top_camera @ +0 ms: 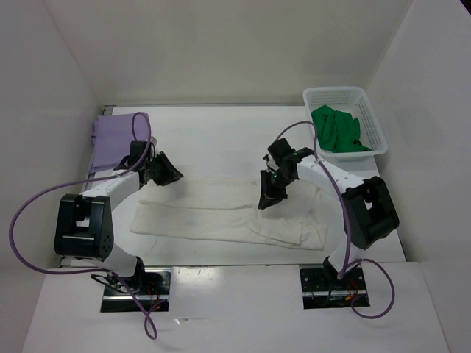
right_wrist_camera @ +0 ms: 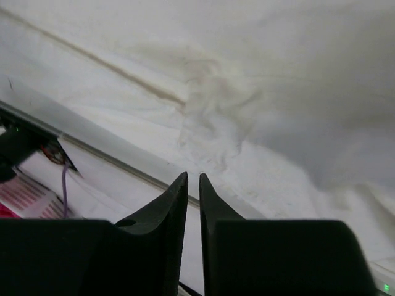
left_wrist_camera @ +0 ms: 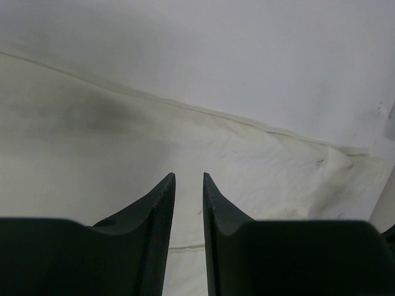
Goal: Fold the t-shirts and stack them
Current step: Fold the other side of the tshirt into a rectangle
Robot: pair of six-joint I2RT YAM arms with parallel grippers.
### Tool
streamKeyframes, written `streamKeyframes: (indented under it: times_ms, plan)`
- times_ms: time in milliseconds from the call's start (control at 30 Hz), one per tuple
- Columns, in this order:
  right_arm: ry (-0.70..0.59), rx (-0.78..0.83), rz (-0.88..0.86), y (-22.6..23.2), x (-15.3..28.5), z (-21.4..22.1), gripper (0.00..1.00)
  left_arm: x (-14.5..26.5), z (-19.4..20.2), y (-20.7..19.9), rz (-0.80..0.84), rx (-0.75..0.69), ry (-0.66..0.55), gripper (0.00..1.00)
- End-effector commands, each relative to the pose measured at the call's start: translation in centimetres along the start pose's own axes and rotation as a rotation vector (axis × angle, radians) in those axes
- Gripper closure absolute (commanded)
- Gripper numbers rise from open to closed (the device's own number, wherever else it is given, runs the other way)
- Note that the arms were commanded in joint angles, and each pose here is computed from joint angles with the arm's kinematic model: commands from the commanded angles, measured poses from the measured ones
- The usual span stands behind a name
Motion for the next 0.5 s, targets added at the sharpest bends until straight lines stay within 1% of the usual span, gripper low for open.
streamKeyframes:
  times_ms: [0,67,167,267,300,333,400,467]
  plan:
    - [-0.092,-0.005,0.030,-0.9,1.3,-1.1,0.84,0.3,-1.1,-1.1,0.043,-0.032,-0.026,0.69]
    - [-0.112,-0.032,0.046,-1.7,0.2,-1.0,0.93,0.3,-1.0,-1.3,0.054,-0.032,-0.019,0.69]
    - [-0.154,-0.052,0.049,-2.1,-0.6,-1.5,0.94,0.1,-0.6,-1.4,0.062,-0.046,-0.001,0.69]
    - [-0.083,-0.090,0.065,-3.2,-2.4,-0.7,0.96,0.1,-0.7,-2.5,0.084,-0.081,-0.005,0.69]
    - [-0.075,-0.093,0.067,-3.2,-2.8,-0.2,0.96,0.0,-0.4,-2.9,0.090,-0.090,0.003,0.69]
    - [-0.084,-0.111,0.103,-3.9,-3.1,-0.1,0.96,-0.2,-0.2,-3.1,0.103,-0.097,0.011,0.69]
    - [-0.057,-0.134,0.154,-5.0,-3.7,1.2,0.96,-0.5,-0.1,-3.1,0.110,-0.096,0.020,0.69]
    - [-0.058,-0.142,0.181,-4.8,-4.0,1.7,0.96,-1.4,0.1,-3.0,0.116,-0.060,0.034,0.69]
Point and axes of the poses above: each gripper's point midway between its finger pads, its own x axis back along the fingers, its own y axis along the line the jaws close on, z = x × y, the point moved 6 cm from there along x, back along the fingers, and after that the axes turned 6 degrees about -x, right-handed, at the moved point
